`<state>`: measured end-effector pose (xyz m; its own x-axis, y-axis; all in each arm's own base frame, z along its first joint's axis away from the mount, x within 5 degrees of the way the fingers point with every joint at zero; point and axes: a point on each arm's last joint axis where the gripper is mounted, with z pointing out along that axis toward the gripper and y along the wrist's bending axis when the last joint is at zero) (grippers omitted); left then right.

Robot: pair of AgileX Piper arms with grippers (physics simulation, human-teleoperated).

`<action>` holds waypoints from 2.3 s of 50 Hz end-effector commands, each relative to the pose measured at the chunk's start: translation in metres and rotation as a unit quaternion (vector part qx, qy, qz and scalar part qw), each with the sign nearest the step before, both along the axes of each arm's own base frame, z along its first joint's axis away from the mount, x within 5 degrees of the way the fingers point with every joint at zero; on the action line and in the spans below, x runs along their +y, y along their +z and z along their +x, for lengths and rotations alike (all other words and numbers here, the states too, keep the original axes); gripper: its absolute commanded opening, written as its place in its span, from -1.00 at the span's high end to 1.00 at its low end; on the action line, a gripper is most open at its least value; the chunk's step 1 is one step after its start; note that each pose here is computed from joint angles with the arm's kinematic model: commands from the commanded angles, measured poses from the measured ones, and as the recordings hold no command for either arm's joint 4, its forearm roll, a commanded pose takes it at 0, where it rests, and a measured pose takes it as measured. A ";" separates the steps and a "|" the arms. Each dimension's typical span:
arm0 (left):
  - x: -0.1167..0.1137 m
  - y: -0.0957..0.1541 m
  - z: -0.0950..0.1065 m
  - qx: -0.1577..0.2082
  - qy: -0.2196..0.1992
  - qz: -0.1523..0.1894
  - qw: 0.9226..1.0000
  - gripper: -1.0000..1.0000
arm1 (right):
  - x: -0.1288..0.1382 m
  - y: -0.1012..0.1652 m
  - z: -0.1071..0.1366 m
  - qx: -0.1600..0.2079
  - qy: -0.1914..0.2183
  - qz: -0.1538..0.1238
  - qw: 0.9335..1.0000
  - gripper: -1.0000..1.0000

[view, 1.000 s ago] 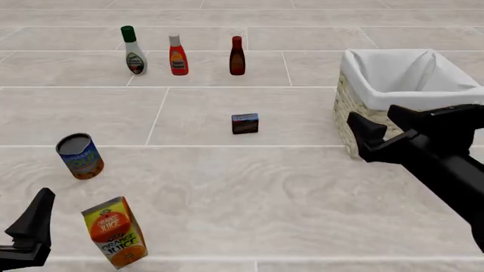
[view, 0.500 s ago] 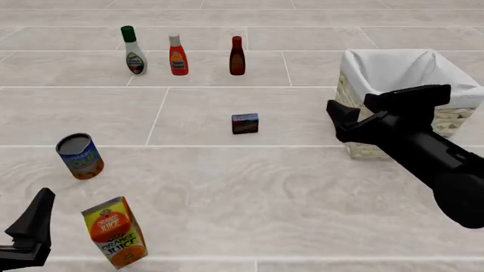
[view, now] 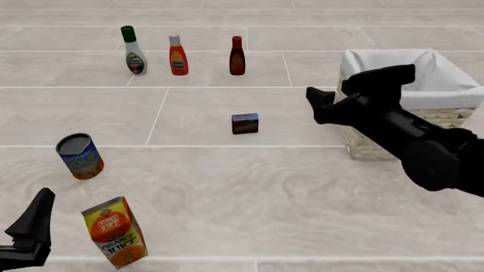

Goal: Pick the chocolate pudding and place it in the basket.

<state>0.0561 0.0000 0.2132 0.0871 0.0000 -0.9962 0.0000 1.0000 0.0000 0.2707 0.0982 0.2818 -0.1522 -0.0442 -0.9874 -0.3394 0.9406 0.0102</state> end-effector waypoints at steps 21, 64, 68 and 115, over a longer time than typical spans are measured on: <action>0.000 0.000 0.000 0.000 0.000 0.000 1.000 -1.00 | 0.045 0.007 0.048 0.010 0.034 0.012 0.999 -1.00; 0.000 0.000 0.000 0.000 0.000 0.000 1.000 -1.00 | 0.082 -0.004 0.126 0.065 0.027 0.034 0.997 -1.00; 0.000 0.000 0.000 0.000 0.000 0.000 1.000 -1.00 | 0.085 -0.007 0.134 0.070 0.026 0.031 0.997 -1.00; 0.000 0.000 0.000 0.000 0.000 0.000 1.000 -1.00 | 0.096 -0.007 0.218 0.213 -0.019 0.019 0.977 -1.00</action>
<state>0.0561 0.0000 0.2132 0.0871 0.0000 -0.9962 0.0000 1.0000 0.0000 0.4739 0.1952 0.2711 -0.5011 -0.0087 -0.8654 -0.2942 0.9421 0.1609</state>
